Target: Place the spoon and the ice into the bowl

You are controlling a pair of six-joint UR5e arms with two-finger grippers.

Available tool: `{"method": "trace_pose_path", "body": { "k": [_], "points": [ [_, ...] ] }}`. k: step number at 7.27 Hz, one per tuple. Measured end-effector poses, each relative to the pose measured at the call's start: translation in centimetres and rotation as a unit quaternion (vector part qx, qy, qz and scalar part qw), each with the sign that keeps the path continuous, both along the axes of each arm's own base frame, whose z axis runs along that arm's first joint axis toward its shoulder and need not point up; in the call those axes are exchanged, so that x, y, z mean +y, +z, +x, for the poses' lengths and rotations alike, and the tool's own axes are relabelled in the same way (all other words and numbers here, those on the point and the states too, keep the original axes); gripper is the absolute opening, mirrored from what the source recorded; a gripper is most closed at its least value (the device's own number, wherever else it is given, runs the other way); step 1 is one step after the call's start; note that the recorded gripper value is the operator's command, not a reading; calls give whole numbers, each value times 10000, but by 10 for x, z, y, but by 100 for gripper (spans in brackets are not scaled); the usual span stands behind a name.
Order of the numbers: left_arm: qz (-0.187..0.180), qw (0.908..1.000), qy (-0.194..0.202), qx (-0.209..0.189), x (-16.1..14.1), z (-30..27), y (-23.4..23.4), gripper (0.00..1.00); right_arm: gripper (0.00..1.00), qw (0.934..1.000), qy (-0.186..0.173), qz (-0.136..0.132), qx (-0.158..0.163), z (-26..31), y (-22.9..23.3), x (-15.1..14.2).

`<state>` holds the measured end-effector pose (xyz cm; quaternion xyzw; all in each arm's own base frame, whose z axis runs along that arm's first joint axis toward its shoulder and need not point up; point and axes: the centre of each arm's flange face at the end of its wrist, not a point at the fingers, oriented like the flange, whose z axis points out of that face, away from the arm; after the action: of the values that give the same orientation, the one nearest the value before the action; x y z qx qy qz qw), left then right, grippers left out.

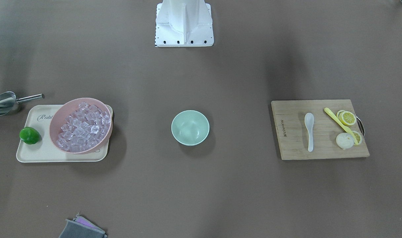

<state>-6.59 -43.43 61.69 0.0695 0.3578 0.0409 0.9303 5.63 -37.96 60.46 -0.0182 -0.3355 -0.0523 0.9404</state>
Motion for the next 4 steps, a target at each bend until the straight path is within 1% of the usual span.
{"method": "trace_pose_path", "body": {
  "k": [2, 4],
  "points": [
    [-34, 10000, -10, 2, 5, 0, 3, 98, 100, 10000, -5, 8, -4, 0, 0, 0],
    [-23, 10000, 4, 9, 6, 2, 3, 98, 100, 9999, -17, 113, -7, 0, -9, -2]
  ]
}}
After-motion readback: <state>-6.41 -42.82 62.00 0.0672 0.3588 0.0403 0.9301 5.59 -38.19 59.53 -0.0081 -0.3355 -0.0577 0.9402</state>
